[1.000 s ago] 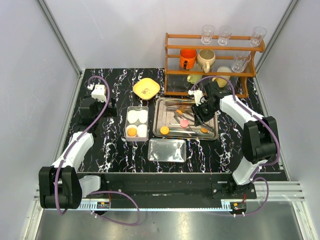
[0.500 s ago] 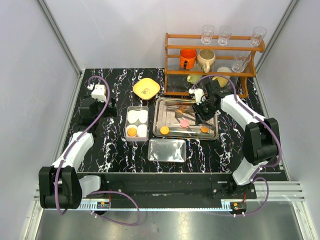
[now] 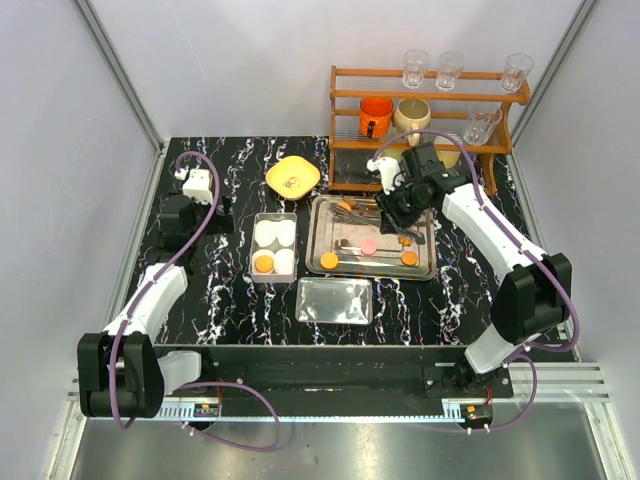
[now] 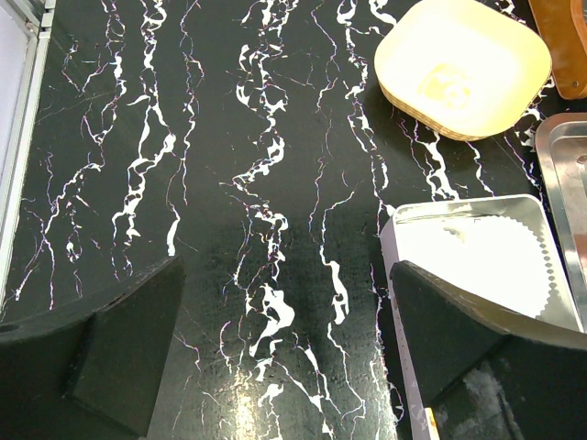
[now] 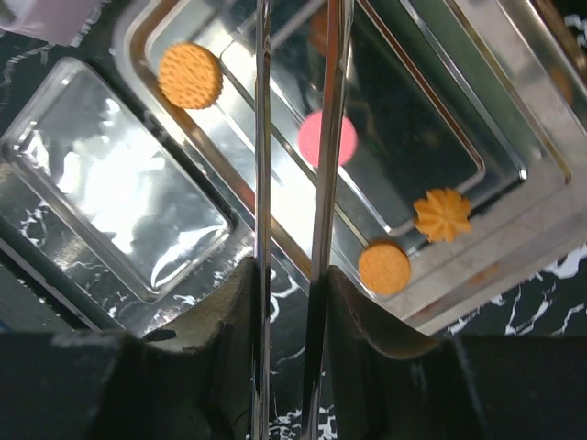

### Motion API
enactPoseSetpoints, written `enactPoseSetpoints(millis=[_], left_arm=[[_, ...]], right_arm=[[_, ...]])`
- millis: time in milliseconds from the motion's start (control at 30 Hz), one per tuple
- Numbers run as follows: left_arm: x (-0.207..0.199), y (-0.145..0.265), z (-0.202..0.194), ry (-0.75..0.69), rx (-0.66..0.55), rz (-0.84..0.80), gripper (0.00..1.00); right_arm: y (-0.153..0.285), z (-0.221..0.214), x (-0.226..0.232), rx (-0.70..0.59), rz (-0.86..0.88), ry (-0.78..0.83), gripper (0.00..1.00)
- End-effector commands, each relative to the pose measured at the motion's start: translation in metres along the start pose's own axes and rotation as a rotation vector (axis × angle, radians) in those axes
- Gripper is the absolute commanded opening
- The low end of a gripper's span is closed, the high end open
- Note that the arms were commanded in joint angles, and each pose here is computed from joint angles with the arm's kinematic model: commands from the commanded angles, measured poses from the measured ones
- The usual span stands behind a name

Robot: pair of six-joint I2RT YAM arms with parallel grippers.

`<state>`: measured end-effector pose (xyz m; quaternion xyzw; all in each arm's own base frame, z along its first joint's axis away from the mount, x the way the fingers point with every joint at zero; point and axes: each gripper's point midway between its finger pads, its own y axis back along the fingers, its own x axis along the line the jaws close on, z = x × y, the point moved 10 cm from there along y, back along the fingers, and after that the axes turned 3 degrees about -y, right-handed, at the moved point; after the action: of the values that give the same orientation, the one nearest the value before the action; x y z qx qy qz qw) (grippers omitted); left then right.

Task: Pack the cookies

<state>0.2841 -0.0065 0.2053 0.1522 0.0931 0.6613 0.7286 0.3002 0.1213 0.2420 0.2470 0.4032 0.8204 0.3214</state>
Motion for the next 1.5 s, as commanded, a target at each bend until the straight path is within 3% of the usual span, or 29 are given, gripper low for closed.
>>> enactPoseSetpoints(millis=[0, 267, 700, 1467], left_arm=[[0.002, 0.000, 0.017, 0.013, -0.078, 0.006, 0.99], [0.003, 0.002, 0.017, 0.007, -0.082, 0.010, 0.99], [0.003, 0.001, 0.017, 0.007, -0.080, 0.008, 0.99], [0.003, 0.002, 0.015, 0.002, -0.078, 0.010, 0.99]], right_arm=[[0.022, 0.032, 0.029, -0.093, 0.019, 0.075, 0.25], [0.011, 0.061, 0.072, -0.100, 0.103, 0.175, 0.25], [-0.018, 0.063, 0.115, -0.035, 0.193, 0.262, 0.25], [-0.049, 0.051, 0.141, 0.048, 0.261, 0.301, 0.25]])
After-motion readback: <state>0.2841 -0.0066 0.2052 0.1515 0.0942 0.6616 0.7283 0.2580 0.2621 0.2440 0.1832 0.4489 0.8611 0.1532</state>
